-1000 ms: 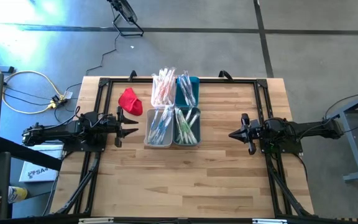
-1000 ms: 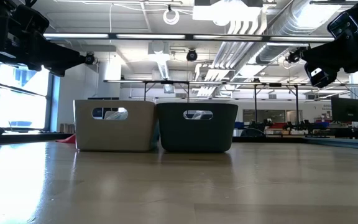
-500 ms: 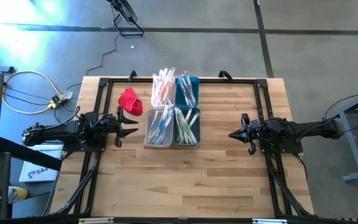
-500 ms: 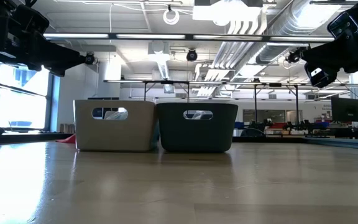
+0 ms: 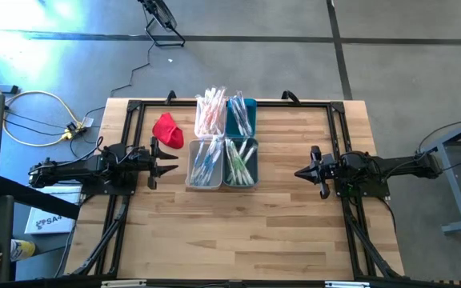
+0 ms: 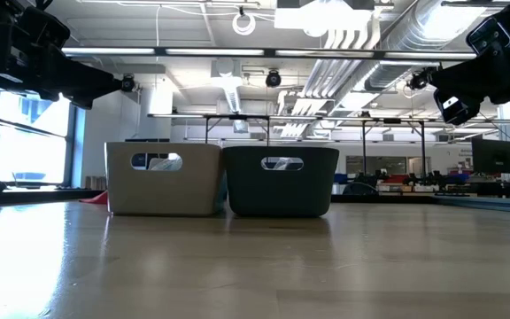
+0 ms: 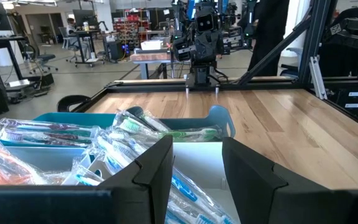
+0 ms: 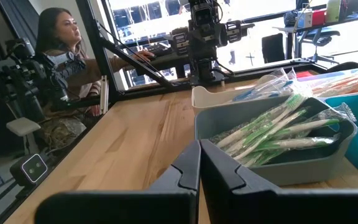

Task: Pick & Place Toothbrushes
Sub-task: Return to Home Position

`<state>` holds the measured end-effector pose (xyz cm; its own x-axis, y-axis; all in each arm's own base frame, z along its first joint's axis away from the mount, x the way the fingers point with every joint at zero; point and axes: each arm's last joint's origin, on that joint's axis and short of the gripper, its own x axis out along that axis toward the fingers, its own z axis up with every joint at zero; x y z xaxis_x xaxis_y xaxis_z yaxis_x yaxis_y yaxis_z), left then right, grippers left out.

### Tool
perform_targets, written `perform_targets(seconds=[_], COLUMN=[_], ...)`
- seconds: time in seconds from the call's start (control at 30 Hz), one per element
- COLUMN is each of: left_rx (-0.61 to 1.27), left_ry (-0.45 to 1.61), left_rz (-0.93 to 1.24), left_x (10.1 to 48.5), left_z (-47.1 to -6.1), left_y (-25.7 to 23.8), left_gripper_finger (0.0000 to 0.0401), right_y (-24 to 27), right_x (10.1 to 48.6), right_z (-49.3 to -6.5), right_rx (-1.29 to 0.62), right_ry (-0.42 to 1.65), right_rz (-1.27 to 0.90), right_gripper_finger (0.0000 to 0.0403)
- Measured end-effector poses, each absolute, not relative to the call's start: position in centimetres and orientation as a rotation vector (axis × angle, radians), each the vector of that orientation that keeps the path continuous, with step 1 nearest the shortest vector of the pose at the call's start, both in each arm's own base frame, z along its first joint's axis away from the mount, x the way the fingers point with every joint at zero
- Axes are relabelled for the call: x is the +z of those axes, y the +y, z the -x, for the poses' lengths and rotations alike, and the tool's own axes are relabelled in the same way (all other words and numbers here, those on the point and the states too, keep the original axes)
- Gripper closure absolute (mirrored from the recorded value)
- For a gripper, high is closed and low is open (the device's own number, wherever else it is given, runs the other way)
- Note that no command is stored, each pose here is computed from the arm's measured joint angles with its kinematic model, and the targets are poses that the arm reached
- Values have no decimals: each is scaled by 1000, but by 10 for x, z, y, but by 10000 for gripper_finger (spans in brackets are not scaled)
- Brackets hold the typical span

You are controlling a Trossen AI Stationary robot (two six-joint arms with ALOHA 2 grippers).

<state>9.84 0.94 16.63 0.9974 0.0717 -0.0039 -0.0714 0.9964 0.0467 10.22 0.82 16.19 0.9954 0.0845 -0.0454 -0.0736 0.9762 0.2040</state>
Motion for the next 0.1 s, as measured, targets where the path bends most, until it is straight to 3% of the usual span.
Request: perform_targets(seconds=[0.1], left_rx=[72], left_ry=[5], left_rz=[-47], left_x=[166], left_z=[-98], left_y=[9], left_gripper_finger=[265], right_y=[8], right_x=[162], right_z=[-102], right_rx=[80], right_ry=[53], right_rz=[-204], right_gripper_finger=[401])
